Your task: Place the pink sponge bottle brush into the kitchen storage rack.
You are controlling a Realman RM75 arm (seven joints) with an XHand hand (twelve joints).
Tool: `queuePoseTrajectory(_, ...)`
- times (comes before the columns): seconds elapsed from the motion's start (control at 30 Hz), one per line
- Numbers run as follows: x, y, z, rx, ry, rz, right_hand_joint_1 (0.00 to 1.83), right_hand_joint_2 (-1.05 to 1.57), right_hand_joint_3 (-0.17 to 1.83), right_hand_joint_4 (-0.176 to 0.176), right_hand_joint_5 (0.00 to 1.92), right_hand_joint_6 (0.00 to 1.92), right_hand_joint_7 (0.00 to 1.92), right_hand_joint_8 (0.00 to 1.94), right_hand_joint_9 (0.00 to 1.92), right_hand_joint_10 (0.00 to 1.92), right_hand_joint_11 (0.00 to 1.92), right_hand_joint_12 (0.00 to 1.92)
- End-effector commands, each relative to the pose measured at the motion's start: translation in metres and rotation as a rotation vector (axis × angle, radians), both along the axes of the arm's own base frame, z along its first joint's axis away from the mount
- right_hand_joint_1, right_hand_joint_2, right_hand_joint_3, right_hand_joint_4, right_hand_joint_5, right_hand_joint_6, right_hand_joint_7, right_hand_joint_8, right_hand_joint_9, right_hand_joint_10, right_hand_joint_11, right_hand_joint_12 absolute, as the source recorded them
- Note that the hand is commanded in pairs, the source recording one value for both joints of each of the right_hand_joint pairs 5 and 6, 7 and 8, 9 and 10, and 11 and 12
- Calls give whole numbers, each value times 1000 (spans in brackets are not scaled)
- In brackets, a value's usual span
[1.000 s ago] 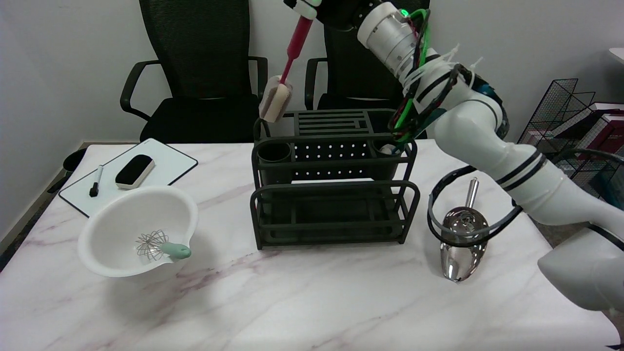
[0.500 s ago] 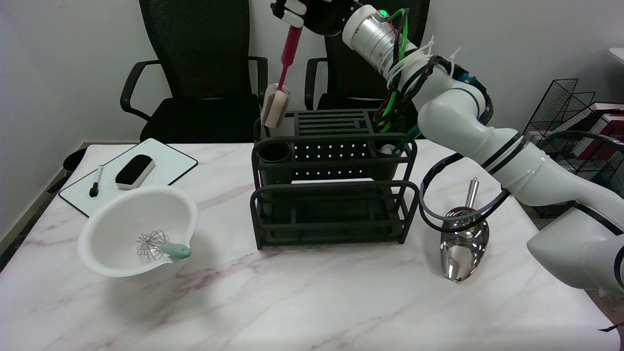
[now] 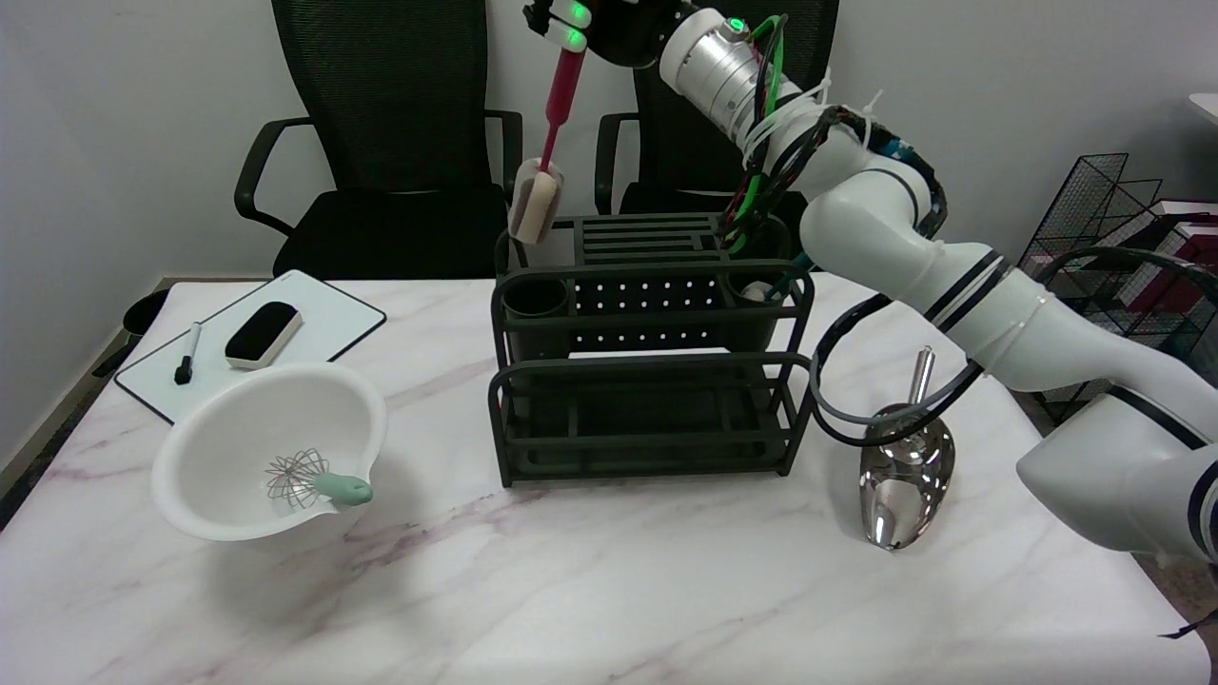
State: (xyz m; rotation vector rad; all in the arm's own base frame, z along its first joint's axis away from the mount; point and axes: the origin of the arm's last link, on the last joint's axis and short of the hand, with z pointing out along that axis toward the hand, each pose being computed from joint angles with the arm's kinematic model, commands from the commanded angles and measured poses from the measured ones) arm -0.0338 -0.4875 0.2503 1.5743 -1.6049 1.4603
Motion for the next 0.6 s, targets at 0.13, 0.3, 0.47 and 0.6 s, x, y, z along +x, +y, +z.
queuePoseTrajectory(0.13,5,-6,2,-38,57,57,1005,1571,328,0,1920,1920,1920,1920,1920,1920,1920,1920)
queuePoseTrajectory(0.3,6,-6,5,-47,50,81,1005,1571,327,0,1920,1920,1920,1920,1920,1920,1920,1920)
queuePoseTrajectory(0.47,5,-5,4,-42,48,85,1005,1571,328,0,1920,1920,1920,1920,1920,1920,1920,1920)
queuePoseTrajectory(0.6,2,-4,1,-32,46,77,1004,1571,329,0,1920,1920,1920,1920,1920,1920,1920,1920)
